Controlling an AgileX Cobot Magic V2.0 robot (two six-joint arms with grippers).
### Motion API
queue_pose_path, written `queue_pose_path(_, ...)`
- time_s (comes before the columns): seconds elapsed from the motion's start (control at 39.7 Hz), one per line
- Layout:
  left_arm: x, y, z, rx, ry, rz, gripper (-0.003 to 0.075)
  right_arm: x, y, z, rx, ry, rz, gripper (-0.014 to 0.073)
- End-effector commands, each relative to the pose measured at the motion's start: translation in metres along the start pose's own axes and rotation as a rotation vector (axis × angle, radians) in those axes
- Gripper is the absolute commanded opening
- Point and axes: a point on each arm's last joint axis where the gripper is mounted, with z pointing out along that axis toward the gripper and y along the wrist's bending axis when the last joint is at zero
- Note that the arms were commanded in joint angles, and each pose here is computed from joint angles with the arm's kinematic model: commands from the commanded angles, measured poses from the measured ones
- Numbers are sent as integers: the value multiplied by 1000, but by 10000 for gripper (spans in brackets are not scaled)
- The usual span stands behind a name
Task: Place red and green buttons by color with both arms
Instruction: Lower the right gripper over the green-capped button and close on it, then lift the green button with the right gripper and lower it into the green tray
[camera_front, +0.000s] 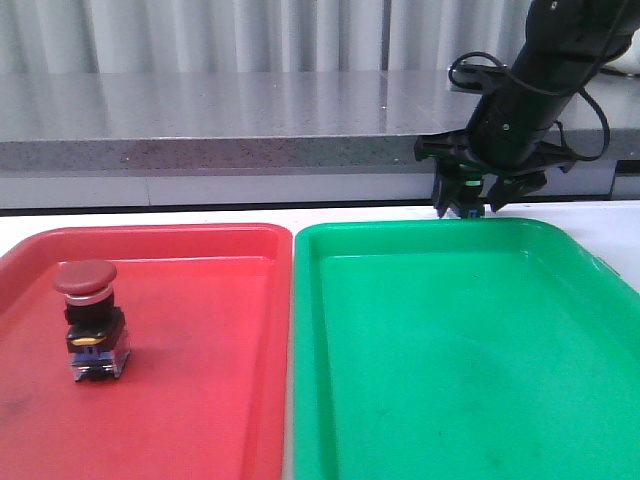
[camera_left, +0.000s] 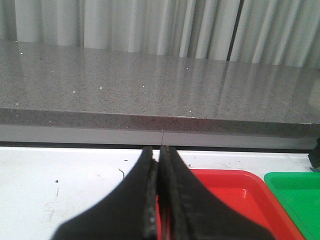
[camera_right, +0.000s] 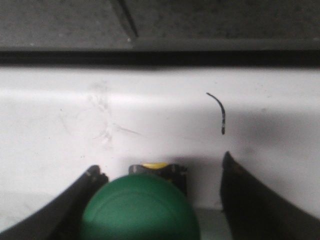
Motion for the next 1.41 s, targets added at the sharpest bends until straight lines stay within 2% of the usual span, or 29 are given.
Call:
queue_pose_path(0.0, -15, -2, -2, 16, -98, 1, -20, -28, 6, -30, -21, -143, 0, 303)
queue_pose_path(0.13, -15, -2, -2, 16, -98, 1, -20, -28, 6, -30, -21, -143, 0, 142)
queue_pose_path(0.25, -15, -2, -2, 16, -98, 1, -20, -28, 6, -31, -22, -144, 0, 73)
queue_pose_path(0.45, -15, -2, -2, 16, -98, 1, -20, -39, 10, -55, -31, -201, -22, 66)
queue_pose_path(0.68, -15, -2, -2, 16, -98, 1, -20, -55, 18, -109, -45, -292, -82, 66)
queue_pose_path(0.91, -15, -2, -2, 16, -98, 1, -20, -47, 26, -145, -55, -245, -110, 66)
queue_pose_path(1.13, -15, -2, -2, 16, -98, 1, -20, 2, 50, -170, -102, -282, -183, 66)
queue_pose_path(1.39, -15, -2, -2, 16, -98, 1, -20, 83, 68, -151, -141, -93, -261, 66)
